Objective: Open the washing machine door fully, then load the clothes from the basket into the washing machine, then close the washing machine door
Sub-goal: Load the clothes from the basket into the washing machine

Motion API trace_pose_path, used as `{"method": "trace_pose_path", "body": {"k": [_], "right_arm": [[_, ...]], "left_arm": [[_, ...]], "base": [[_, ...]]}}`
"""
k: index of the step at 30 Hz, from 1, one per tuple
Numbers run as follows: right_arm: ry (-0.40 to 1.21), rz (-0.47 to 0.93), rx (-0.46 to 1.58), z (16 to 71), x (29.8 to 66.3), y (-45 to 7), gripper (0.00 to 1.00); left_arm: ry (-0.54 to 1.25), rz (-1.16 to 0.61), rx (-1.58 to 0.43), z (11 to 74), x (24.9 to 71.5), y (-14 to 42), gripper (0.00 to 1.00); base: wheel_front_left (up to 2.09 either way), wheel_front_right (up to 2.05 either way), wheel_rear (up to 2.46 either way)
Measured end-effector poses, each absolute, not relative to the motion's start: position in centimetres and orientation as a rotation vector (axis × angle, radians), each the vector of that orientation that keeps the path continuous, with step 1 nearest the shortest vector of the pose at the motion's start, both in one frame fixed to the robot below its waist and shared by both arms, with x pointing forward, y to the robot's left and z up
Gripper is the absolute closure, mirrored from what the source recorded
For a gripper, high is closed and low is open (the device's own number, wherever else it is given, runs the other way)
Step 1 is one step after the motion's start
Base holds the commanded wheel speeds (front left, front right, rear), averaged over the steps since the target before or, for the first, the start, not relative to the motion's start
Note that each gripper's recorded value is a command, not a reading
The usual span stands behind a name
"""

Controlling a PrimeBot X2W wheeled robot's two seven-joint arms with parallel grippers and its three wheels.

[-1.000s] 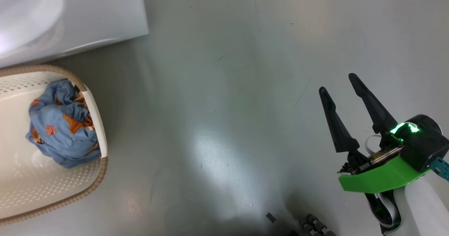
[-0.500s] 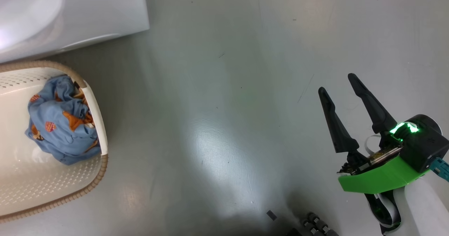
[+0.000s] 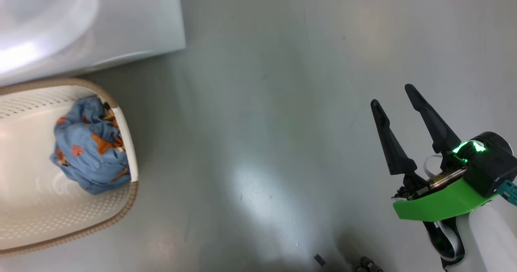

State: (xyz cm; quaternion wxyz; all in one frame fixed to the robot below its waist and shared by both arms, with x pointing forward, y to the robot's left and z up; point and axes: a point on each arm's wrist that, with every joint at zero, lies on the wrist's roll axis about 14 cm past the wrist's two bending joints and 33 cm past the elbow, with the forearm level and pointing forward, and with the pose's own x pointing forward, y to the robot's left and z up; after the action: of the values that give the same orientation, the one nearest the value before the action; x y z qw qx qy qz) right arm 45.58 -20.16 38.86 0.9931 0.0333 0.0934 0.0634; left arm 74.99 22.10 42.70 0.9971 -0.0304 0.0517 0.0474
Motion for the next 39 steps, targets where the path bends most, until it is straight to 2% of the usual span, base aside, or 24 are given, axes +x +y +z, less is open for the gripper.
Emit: {"method": "trace_pose_path", "body": {"k": [10,20,30,39], "right_arm": [[0.107,0.159,0.049,42.3,45.6,-19.5,0.00],[0.073,0.162,0.035,44.6,43.3,-19.2,0.00],[-0.017,0.161,0.045,48.6,40.8,-18.5,0.00],[-0.080,0.162,0.055,51.5,37.8,-17.6,0.00]], "left_arm": [[0.089,0.063,-0.099,44.8,70.2,23.0,0.00],[0.052,0.004,-0.105,46.9,63.5,22.2,0.00],[0.002,-0.052,-0.144,48.9,54.7,21.5,0.00],[-0.054,-0.030,-0.182,50.5,46.1,22.4,0.00]], "base": [[0.00,0.00,0.00],[0.00,0.00,0.00],[0.00,0.00,0.00],[0.00,0.00,0.00]]}}
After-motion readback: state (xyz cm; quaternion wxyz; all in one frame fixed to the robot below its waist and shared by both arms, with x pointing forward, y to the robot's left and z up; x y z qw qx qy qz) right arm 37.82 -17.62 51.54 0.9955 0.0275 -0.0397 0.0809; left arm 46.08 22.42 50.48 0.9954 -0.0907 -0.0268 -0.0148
